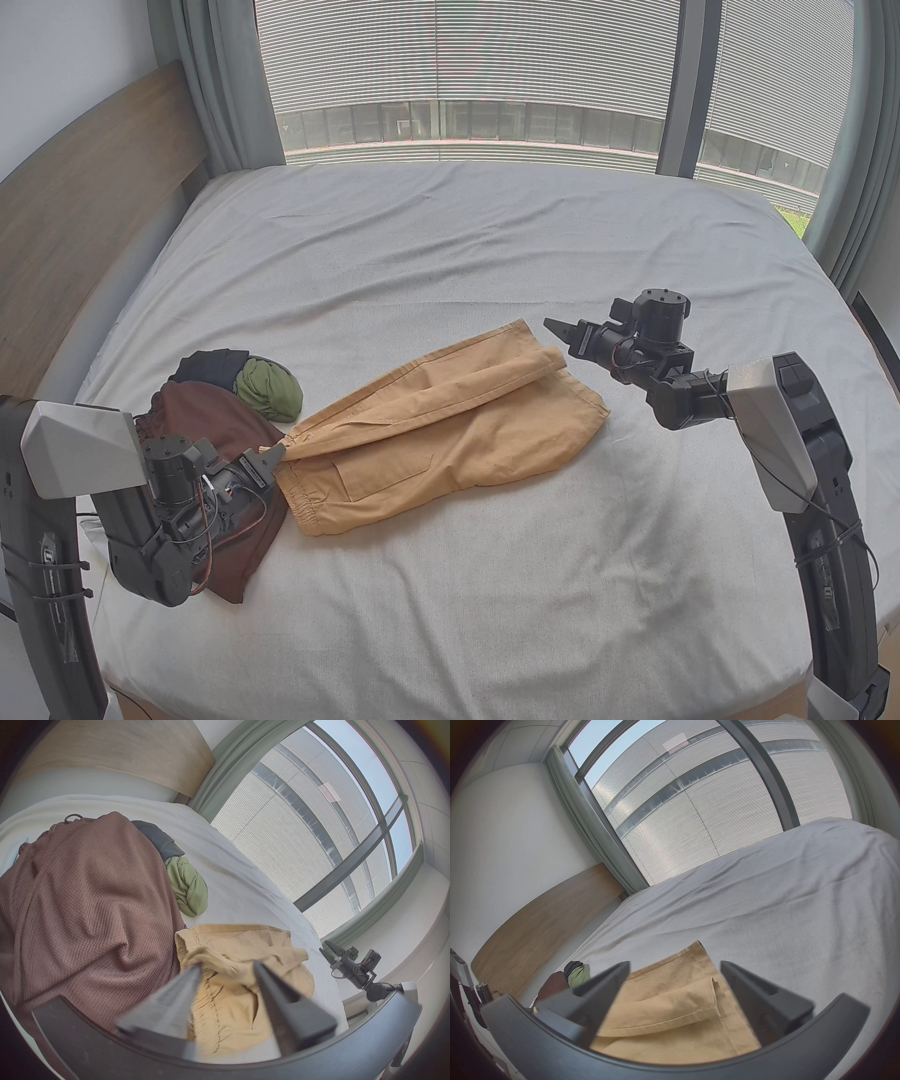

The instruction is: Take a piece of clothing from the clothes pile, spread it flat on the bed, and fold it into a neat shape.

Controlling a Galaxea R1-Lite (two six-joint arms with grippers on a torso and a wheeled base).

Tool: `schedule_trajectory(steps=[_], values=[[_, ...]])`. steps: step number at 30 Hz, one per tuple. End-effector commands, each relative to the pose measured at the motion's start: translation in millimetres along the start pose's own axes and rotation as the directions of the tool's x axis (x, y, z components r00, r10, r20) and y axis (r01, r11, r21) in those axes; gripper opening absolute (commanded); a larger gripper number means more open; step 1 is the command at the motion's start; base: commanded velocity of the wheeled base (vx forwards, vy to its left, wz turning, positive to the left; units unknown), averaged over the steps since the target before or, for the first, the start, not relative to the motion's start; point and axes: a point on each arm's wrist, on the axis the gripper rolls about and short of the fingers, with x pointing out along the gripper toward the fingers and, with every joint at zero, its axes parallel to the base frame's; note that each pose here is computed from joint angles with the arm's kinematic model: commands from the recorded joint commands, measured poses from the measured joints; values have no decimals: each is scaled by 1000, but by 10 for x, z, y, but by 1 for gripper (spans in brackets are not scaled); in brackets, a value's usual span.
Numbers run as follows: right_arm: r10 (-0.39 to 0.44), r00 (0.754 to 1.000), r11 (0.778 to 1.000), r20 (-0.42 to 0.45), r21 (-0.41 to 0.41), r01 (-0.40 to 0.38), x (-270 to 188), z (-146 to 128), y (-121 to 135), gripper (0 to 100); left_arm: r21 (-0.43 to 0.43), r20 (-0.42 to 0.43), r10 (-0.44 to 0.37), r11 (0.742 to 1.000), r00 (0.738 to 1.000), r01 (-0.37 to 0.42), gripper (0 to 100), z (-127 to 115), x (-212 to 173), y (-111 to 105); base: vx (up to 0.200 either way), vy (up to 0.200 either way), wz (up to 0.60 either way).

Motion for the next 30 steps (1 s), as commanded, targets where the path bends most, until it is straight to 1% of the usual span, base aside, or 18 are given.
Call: schedule_trajectory(steps=[1,3,5,6,8,9,13,14,15,17,18,20,21,22,24,26,27,30], values=[[-30,999,999,-15,27,30,38,-153,-67,100,-9,26,-13,1000,1000,13,100,48,38,-27,0,0,0],[-33,999,998,-6,46,33,25,-96,-42,100,-31,37,-8,999,999,10,100,62,40,-34,0,0,0],[-28,1000,998,8,49,27,7,-20,-8,100,-41,41,-10,999,999,12,100,74,36,-44,0,0,0],[-15,999,999,41,41,13,-45,174,81,100,-46,55,-23,999,998,25,100,116,18,-89,0,0,0],[7,996,1000,91,25,-9,-133,449,212,100,-49,65,-33,998,997,37,100,162,-15,-133,0,0,0],[14,994,1000,105,21,-16,-177,541,260,100,-46,66,-38,998,997,41,100,173,-35,-148,0,0,0],[14,998,1000,65,26,-16,-363,601,429,100,-44,83,-60,997,995,63,100,245,-102,-228,0,0,0],[14,998,1000,65,26,-16,-363,601,429,100,-44,83,-60,997,995,63,100,245,-102,-228,0,0,0],[11,999,999,40,33,-12,-437,582,477,100,-42,73,-59,997,996,63,100,231,-133,-237,0,0,0],[0,1000,999,11,43,0,-521,545,495,100,-39,66,-65,997,996,68,100,217,-140,-256,0,0,0],[0,1000,999,11,43,0,-521,545,495,100,-39,66,-65,997,996,68,100,217,-140,-256,0,0,0],[-4,999,998,-46,57,7,-690,404,555,100,-33,53,-78,996,996,80,100,189,-177,-314,0,0,0],[-4,999,998,-46,57,7,-690,404,555,100,-33,53,-78,996,996,80,100,189,-177,-314,0,0,0],[-10,996,998,-86,65,16,-784,294,578,100,-30,36,-86,996,996,87,100,145,-199,-354,0,0,0],[-20,993,997,-113,71,28,-832,212,573,100,-28,21,-89,996,996,90,100,105,-209,-375,0,0,0],[-34,984,995,-176,85,50,-897,23,593,100,-14,-3,-98,995,995,98,100,45,-226,-413,0,0,0],[-42,979,994,-197,90,60,-918,-40,581,100,-8,-9,-100,995,995,100,100,30,-230,-421,0,0,0],[-96,966,986,-239,107,124,-976,-201,530,100,3,-21,-102,995,995,102,100,-1,-240,-436,0,0,0]])
